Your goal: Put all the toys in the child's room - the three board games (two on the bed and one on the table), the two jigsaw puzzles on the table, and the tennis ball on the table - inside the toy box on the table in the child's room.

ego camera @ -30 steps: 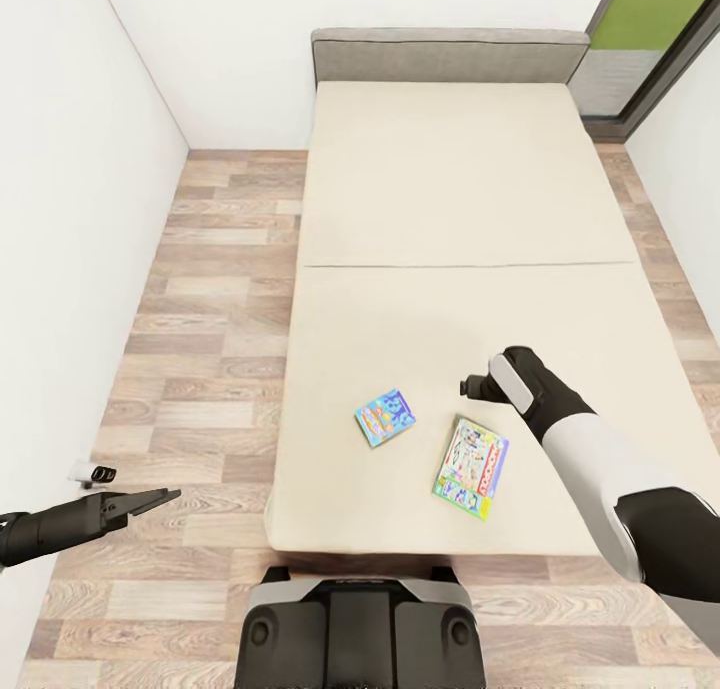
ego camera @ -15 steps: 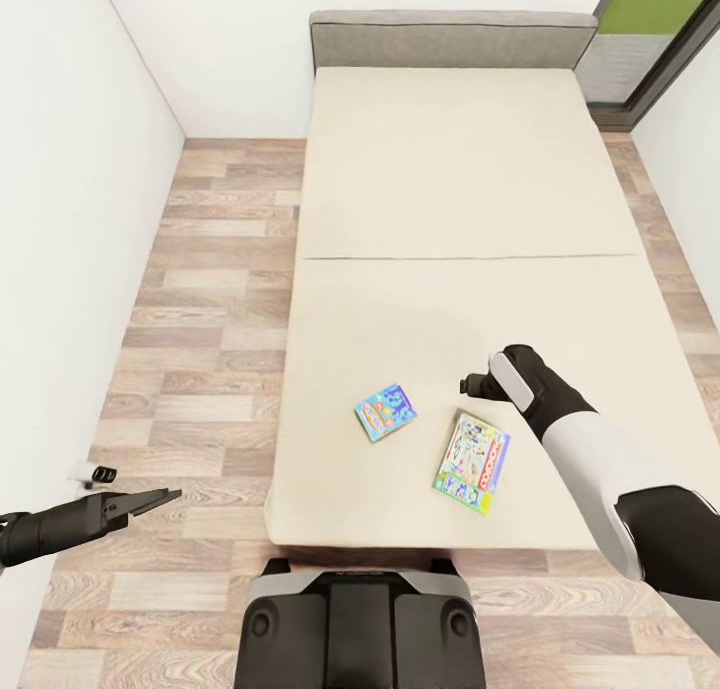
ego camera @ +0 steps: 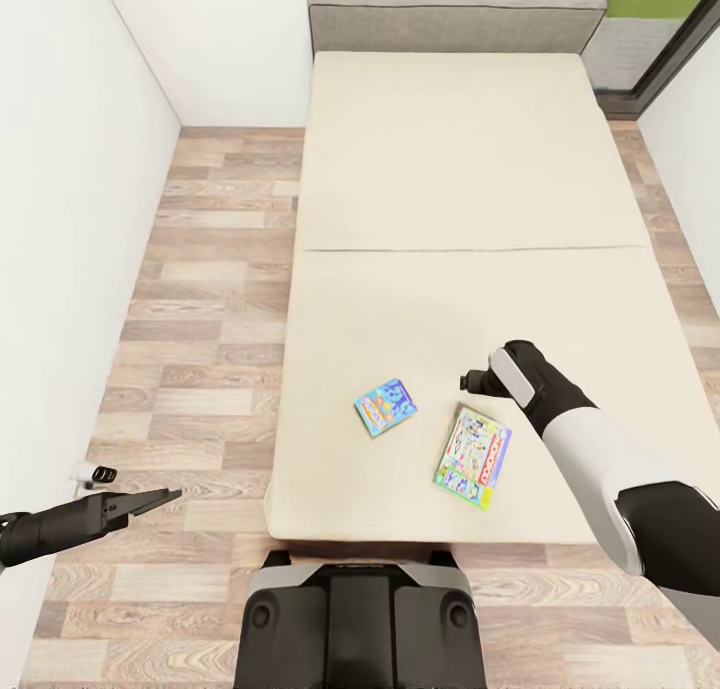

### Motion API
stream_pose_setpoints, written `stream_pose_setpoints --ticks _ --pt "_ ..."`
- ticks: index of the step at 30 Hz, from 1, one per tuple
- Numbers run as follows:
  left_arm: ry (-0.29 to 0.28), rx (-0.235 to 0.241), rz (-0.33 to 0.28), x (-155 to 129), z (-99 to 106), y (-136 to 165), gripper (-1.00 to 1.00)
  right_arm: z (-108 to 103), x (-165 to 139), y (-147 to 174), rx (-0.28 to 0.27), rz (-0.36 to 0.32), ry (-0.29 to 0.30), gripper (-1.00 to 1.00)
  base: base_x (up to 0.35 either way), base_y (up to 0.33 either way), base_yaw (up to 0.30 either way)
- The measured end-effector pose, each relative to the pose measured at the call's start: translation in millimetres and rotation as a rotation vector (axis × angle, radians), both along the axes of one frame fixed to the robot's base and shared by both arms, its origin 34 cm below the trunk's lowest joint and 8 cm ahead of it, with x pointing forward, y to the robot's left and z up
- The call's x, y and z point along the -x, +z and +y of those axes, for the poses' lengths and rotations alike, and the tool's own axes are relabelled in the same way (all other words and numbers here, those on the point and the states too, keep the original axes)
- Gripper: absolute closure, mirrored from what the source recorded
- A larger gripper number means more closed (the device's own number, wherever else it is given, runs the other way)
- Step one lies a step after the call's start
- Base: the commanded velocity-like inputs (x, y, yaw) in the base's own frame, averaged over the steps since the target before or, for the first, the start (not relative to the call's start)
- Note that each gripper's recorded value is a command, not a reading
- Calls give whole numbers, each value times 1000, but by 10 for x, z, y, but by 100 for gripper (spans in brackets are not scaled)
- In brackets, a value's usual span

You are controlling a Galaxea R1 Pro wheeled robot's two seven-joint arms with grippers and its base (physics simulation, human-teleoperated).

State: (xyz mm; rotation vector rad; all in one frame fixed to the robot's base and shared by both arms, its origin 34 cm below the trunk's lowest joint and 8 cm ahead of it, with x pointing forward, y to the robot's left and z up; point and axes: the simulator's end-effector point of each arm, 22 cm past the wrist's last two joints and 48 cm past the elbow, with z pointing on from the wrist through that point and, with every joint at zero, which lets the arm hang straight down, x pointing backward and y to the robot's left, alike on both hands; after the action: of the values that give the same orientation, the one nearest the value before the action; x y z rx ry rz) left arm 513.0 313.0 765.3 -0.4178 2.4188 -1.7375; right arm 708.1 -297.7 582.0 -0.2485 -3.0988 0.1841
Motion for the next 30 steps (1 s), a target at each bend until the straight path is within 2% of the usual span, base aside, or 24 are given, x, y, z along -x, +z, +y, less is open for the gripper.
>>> stream_pose_setpoints --ticks 22,30 --pt "-1 0 36 89 0 -145 -100 14 156 -199 -5 46 4 -100 0 0 0" --pt "-1 0 48 123 -4 -197 -100 6 47 -203 -4 41 6 -100 0 0 0"
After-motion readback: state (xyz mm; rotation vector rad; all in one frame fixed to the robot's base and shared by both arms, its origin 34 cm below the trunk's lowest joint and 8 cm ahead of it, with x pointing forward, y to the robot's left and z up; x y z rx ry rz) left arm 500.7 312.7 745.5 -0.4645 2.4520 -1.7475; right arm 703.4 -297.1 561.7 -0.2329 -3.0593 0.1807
